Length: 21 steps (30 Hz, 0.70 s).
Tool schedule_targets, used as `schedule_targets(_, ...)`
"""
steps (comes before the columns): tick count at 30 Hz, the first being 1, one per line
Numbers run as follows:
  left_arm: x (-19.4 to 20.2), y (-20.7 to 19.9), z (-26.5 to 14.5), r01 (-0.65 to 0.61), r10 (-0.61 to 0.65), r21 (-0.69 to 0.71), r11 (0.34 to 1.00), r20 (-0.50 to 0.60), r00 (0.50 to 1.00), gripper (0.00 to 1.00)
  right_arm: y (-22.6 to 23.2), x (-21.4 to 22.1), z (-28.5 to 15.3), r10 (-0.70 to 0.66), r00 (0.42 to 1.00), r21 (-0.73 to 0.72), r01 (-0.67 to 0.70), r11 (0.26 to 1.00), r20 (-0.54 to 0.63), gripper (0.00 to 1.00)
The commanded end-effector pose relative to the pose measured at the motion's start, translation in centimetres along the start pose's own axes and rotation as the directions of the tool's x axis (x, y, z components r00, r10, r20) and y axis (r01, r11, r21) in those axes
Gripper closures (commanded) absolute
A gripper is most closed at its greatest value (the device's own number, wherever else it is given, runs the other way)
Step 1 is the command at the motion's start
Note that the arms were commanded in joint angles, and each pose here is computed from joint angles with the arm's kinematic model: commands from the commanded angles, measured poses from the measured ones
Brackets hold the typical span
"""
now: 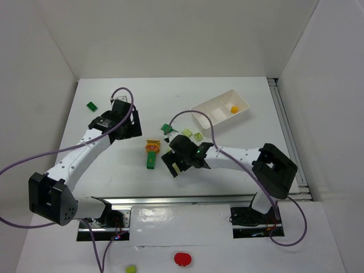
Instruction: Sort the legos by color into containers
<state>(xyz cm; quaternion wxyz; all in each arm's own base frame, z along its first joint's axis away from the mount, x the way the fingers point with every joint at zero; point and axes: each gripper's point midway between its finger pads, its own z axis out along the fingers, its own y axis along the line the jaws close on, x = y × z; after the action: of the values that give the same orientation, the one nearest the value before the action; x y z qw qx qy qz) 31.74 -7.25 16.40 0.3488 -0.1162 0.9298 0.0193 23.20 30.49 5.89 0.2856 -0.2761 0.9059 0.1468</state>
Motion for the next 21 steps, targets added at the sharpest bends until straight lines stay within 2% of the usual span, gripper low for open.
schedule_targets(1,-0.2,0.9,-0.2,0.030,-0.029,-0.024,0.999,0.016,0.999,0.05,3.0,-0.3,0.5,-0.155,0.988,-0.045,0.156,0.987,0.014,0.02)
schedule_targets(4,-0.1,1.3,-0.2,0.037,-0.036,-0.030,0.999,0.017,0.999,0.05,3.0,0.0,1.9,-0.190,0.982,-0.001,0.190,0.982,0.009,0.02)
schedule_targets(6,-0.1,1.3,-0.2,0.037,-0.036,-0.030,0.999,0.017,0.999,0.05,1.6,-0.2,3.0,-0.183,0.983,0.087,0.181,0.980,0.009,0.03)
schedule_targets(8,-0.1,1.1,-0.2,0.037,-0.036,-0.022,0.999,0.012,0.999,0.05,0.5,-1.7,3.1,-0.166,0.984,0.173,0.154,0.973,0.062,0.07)
schedule_targets(11,0.3,1.3,-0.1,0.024,-0.024,-0.026,0.999,0.005,1.000,0.05,0.2,-2.2,4.1,-0.156,0.985,0.188,0.140,0.972,0.078,0.16)
schedule_targets(15,0.2,1.6,0.0,0.022,-0.022,-0.032,0.999,0.005,1.000,0.05,0.0,-2.0,4.9,-0.150,0.986,0.185,0.134,0.973,0.074,0.38)
schedule_targets(16,0.2,1.6,0.0,0.022,-0.022,-0.032,0.999,0.005,1.000,0.05,0.0,-2.0,4.9,-0.139,0.987,0.185,0.124,0.975,0.076,0.50)
schedule_targets(20,-0.4,1.4,-0.1,0.019,-0.019,-0.024,1.000,0.020,1.000,0.05,-0.4,-3.6,3.2,-0.074,0.988,0.186,0.048,0.981,0.135,0.69)
schedule_targets(21,-0.4,1.4,-0.1,0.019,-0.019,-0.024,1.000,0.020,1.000,0.05,-0.6,-3.9,2.7,-0.064,0.987,0.194,0.035,0.980,0.147,0.69)
